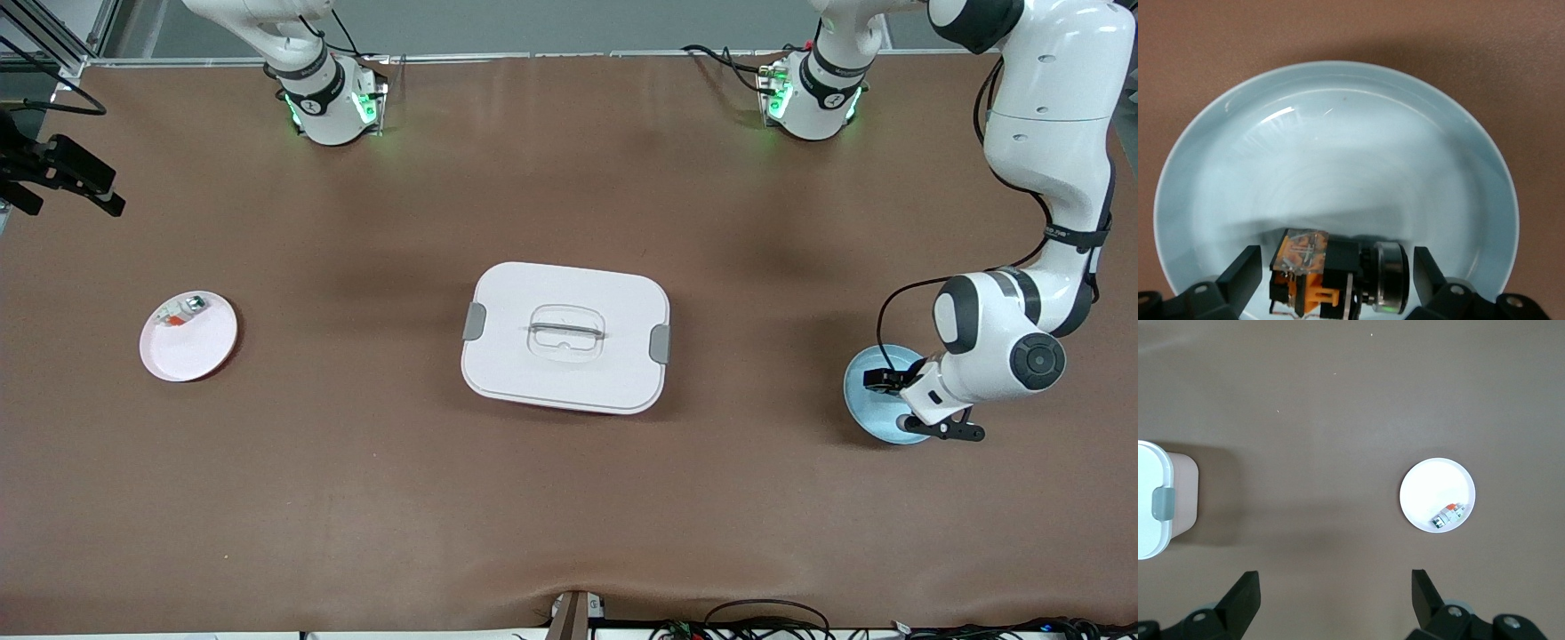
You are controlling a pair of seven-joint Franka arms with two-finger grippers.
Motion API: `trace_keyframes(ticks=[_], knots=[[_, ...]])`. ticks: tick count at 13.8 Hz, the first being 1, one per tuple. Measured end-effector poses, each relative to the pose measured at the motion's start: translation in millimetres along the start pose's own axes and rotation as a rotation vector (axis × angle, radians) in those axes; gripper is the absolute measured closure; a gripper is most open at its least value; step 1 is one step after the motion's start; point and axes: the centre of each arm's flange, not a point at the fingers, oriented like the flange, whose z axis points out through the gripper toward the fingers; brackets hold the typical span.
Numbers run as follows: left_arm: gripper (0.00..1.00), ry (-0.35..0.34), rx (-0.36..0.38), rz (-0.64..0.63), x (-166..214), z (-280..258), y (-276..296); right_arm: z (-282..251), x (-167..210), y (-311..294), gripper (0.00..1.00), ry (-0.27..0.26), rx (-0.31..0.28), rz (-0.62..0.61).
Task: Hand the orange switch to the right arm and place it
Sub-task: 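Close the left gripper on the orange switch, then lift the orange switch off the blue plate with the left gripper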
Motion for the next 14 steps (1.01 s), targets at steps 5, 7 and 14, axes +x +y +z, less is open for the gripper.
trace_keyframes(ticks=[5,7,14], knots=[[0.28,0.000,0.000,0.000,0,0,0,2,-2,0,0.00,-0.015,0.000,0.000],[0.28,0.002,0.001,0.000,1,-1,0,2,-2,0,0.00,-0.017,0.000,0.000],[0.28,-0.015,0.000,-0.004,-1,-63,-1,2,-2,1,0.00,-0.017,0.000,0.002]])
